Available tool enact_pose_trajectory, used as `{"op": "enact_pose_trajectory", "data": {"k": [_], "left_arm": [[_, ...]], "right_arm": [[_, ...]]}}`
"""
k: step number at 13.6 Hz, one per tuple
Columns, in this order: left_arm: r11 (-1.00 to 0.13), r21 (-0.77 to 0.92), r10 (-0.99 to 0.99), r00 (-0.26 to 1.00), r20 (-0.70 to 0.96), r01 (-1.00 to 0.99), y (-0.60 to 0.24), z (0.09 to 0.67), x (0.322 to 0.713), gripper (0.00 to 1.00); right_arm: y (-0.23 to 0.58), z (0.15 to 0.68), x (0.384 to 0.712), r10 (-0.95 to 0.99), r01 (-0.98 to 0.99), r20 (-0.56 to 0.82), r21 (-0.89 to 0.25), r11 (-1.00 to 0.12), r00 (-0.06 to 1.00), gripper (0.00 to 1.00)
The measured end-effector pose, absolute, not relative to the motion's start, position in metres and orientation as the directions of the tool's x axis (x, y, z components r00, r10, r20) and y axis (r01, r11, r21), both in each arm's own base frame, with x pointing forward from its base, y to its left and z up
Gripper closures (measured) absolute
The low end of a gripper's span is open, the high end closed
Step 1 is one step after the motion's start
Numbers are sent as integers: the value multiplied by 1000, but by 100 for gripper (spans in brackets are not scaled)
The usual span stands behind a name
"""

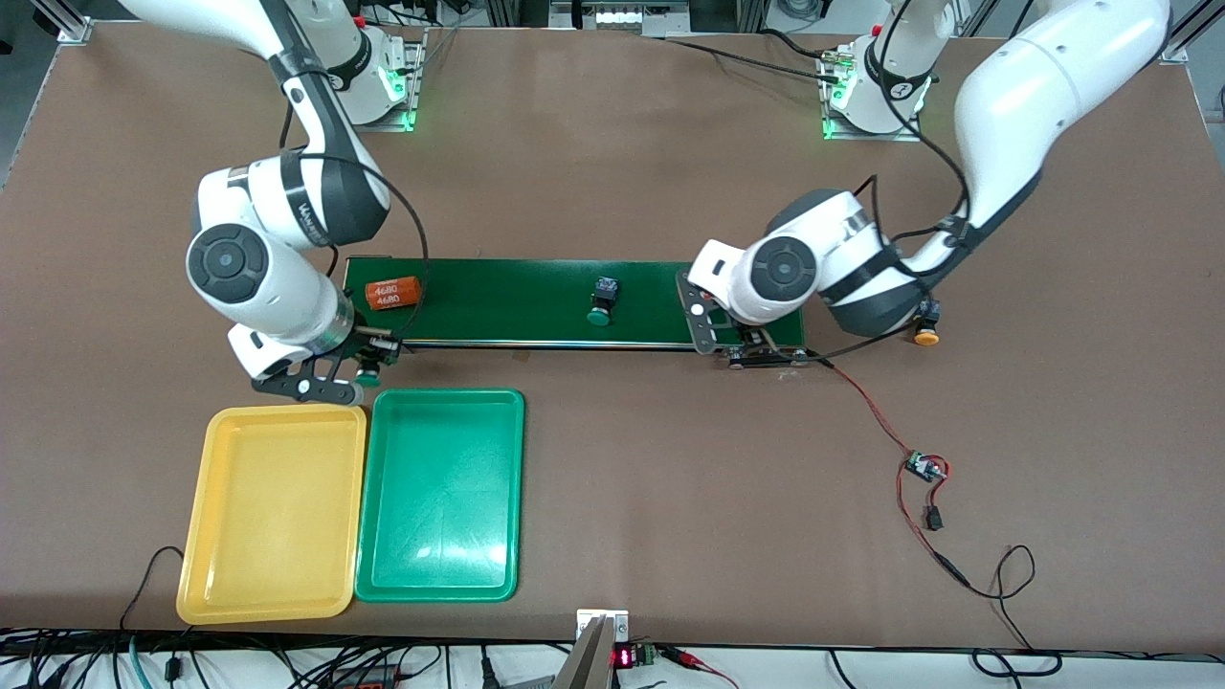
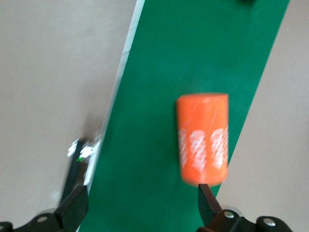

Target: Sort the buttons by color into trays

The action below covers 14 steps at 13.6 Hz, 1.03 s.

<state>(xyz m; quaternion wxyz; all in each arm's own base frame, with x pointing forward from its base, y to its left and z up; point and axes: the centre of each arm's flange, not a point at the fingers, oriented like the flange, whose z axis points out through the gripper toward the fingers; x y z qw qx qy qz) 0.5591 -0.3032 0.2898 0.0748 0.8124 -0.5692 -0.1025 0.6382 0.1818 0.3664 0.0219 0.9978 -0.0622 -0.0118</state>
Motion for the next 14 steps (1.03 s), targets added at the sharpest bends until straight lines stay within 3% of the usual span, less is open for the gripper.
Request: {"op": "enact_pose_trajectory", "data": {"k": [6,10,14], "left_arm": [[-554,202,-833,540,-125,-808,-177,363,638,0],[-641,183,-768,618,-169,-746,-161,404,656,0],[-810,195,-586,769,-255,-553,-131,406,659,0]], "right_arm": [[186,345,691,37,35,82,29,-999,996,59],[206,294,704,63,60,146,21,-998,987,59],[209,264,707,68,66,155,23,-998,986,59]]}}
